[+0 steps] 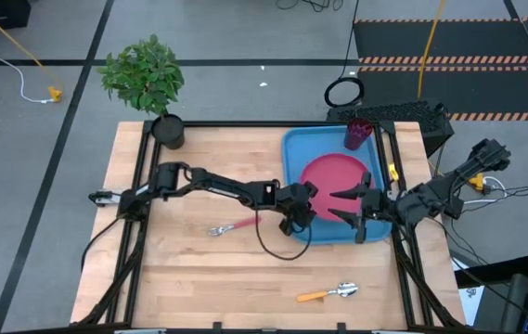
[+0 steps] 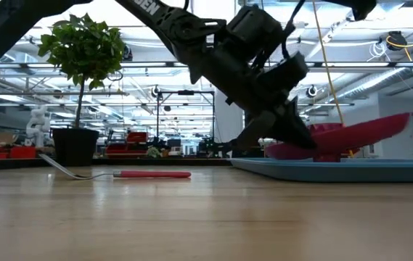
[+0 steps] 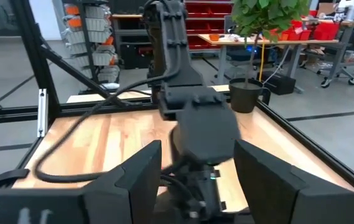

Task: Pick and place plate/cup/fork/spoon on tray
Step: Put the pink plate on the blue tray

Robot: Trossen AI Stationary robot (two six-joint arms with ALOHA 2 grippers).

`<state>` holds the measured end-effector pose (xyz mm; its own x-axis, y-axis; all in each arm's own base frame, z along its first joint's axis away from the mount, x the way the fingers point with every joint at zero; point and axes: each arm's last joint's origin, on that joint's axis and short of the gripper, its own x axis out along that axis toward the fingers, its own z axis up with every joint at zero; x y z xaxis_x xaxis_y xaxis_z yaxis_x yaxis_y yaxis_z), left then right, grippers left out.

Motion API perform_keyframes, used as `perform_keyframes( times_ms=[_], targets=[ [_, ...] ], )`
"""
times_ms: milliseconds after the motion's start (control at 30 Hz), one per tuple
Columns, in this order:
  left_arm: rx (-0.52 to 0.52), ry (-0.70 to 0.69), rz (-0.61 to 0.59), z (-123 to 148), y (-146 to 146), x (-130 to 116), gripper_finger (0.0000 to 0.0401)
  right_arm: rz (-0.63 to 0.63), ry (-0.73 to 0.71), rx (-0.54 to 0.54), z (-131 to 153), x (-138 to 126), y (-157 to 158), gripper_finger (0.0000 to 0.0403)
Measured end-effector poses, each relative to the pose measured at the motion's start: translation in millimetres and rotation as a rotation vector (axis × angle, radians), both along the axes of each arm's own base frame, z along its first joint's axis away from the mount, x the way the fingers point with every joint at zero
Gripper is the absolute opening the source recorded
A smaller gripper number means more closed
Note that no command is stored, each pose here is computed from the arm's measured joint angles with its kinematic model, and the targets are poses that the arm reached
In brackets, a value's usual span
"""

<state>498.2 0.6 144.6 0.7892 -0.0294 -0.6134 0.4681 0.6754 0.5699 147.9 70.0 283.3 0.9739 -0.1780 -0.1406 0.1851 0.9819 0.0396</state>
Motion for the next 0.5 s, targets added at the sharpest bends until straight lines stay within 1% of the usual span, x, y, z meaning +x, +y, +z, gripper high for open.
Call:
perform_keyframes(
  times_ms=[167,367,500],
  targets=[
    [-0.018,0.018,0.04,-2,13,-1,0.0008,0.013,0.0,0.0,0,-1,2,0.0194],
    [-0.043,0.021,0.065,-2,18,-2,0.0038,0.013,-0.001,0.002,0,-1,2,0.0194],
    [-0.043,0.021,0.07,-2,20,-2,0.0044,0.013,-0.001,0.0,0,-1,2,0.0194]
  ],
)
